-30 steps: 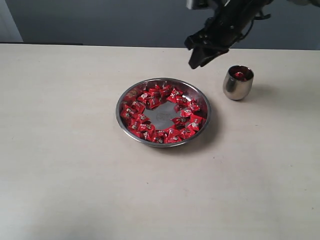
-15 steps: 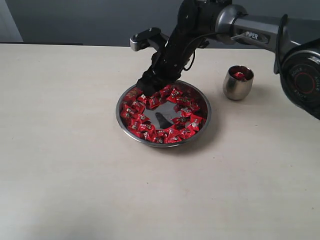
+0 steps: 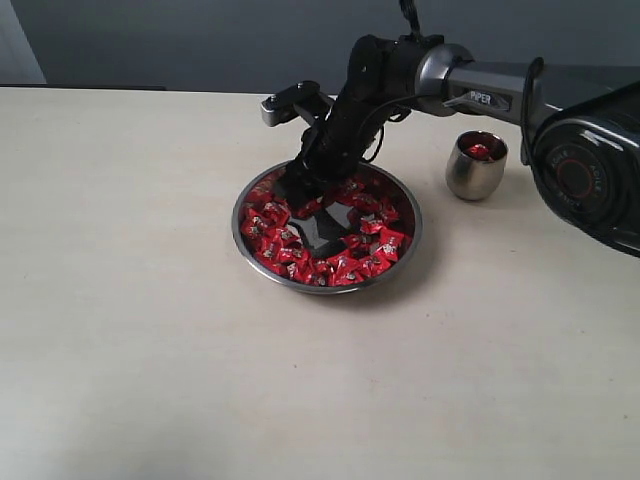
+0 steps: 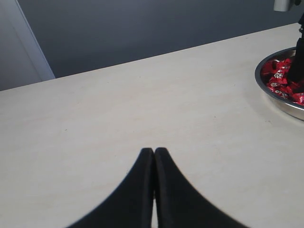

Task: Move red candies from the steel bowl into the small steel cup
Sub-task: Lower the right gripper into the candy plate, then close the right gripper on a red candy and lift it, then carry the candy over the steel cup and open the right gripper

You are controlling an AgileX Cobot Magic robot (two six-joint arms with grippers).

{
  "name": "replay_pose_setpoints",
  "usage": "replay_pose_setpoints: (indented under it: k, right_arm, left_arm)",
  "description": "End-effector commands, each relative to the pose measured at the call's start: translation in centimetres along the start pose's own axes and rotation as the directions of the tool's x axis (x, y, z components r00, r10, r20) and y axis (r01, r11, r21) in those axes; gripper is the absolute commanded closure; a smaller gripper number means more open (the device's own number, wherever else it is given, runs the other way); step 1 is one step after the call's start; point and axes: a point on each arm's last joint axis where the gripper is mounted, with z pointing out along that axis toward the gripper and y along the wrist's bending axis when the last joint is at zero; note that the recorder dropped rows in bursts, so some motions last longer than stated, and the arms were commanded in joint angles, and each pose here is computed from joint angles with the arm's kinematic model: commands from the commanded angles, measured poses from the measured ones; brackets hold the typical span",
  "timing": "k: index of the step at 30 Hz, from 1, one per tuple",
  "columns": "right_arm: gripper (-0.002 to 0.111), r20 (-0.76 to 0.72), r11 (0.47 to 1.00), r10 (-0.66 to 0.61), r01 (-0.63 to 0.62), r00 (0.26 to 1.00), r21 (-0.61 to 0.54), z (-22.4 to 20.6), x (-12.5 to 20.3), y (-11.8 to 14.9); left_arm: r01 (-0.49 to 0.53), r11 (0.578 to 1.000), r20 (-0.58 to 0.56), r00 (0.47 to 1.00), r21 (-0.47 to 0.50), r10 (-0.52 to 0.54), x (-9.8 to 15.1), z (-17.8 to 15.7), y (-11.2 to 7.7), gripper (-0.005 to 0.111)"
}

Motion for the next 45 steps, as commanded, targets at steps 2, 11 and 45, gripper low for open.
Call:
replay_pose_setpoints:
  k: [2,11,45]
  right_arm:
    - [0.075,0.016,1.000,-0.007,0.007,1.000,0.012,-0.2,-0.2,-0.1]
    - [0.109,-0.023,1.000,-0.007,0.006,1.000,-0.013,-0.5,0.1,0.2]
    - [0.109,0.052,0.914,0.293,-0.296,0.955,0.276,-19.4,5.3,-12.2]
  left_arm:
    - [0.003,1.000,0.012,1.000,-0.001,-0.003,-0.1,0.0,0.0,0.106]
    - [0.003,1.000,0.012,1.000,-0.001,-0.003,-0.1,0.0,0.0,0.106]
    - [0.003,1.000,0.012,1.000,-0.001,-0.003,-0.1,0.0,0.0,0.106]
